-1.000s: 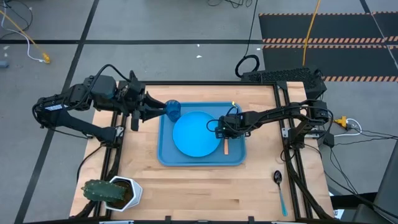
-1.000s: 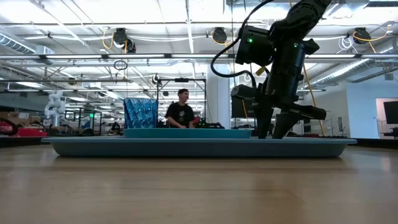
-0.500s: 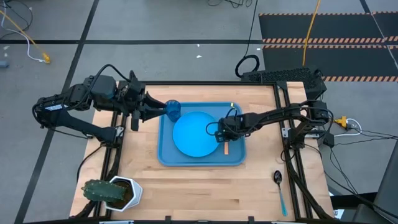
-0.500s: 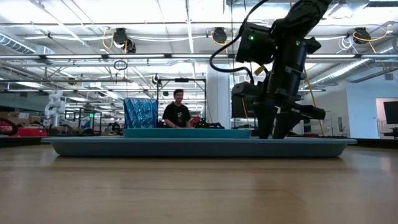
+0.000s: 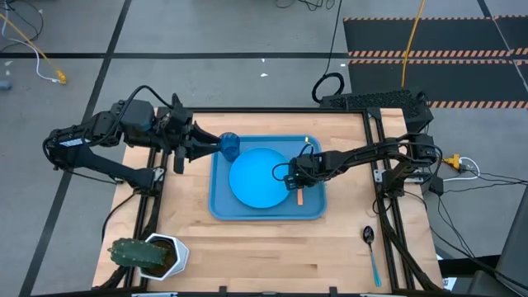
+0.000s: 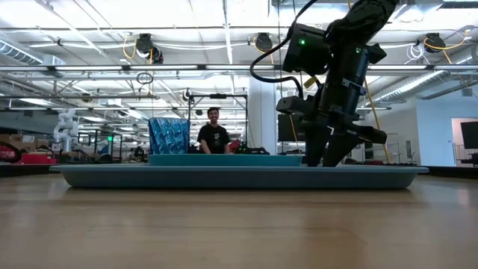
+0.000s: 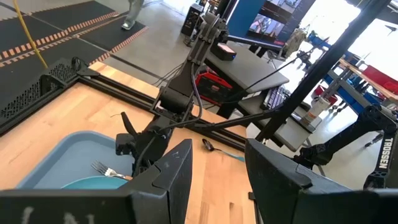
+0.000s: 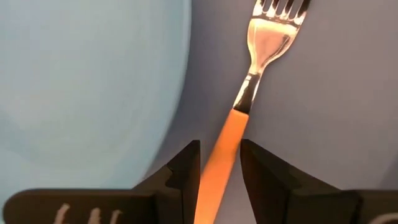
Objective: Pick and place plate/cup/fork/spoon on tray
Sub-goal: Put the orange fork on the blue serving tray to the right of the blue plate, then put the blue spoon on the blue serving tray to the right of the orange fork
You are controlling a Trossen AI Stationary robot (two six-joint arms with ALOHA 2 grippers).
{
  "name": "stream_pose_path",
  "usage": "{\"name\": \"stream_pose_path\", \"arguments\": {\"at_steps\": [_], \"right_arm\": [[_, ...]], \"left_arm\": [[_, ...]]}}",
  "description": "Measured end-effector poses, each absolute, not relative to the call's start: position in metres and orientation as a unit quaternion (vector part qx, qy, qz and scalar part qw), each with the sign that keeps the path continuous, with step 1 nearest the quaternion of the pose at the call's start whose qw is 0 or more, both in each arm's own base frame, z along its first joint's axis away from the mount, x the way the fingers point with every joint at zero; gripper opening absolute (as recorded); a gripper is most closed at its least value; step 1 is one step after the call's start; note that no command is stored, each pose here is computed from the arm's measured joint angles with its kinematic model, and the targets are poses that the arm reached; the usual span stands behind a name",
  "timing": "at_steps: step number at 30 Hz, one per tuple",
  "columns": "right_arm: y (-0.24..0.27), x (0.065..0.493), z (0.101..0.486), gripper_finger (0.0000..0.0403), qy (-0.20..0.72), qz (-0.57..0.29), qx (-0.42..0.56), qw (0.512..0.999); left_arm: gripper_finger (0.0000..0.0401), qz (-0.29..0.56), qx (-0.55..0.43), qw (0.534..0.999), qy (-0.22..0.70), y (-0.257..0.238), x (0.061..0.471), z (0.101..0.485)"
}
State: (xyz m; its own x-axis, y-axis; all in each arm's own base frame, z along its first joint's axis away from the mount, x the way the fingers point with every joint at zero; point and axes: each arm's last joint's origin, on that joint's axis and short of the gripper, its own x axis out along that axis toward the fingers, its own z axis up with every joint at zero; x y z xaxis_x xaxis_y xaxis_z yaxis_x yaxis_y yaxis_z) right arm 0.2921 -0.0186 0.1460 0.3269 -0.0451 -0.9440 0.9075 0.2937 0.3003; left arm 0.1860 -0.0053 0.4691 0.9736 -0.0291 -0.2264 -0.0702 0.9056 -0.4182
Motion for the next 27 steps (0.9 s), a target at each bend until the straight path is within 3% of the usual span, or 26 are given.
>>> {"name": "stream_pose_path", "arguments": {"at_steps": [16,23,27], "right_arm": [[-0.018,0.283,0.186,0.0107,0.389,-0.343,0.470,0.714],[-0.003,0.268,0.200,0.0107,0.406,-0.338,0.479,0.701],[0.006,0.249,0.207,0.0107,0.439,-0.363,0.476,0.670]], "left_arm": [[0.0149,0.018,-0.199,0.973,0.113,-0.002,0.186,0.469],[0.0149,0.022,-0.199,0.973,0.112,0.000,0.186,0.469],[0.0149,0.022,-0.195,0.974,0.112,0.000,0.186,0.469]]}}
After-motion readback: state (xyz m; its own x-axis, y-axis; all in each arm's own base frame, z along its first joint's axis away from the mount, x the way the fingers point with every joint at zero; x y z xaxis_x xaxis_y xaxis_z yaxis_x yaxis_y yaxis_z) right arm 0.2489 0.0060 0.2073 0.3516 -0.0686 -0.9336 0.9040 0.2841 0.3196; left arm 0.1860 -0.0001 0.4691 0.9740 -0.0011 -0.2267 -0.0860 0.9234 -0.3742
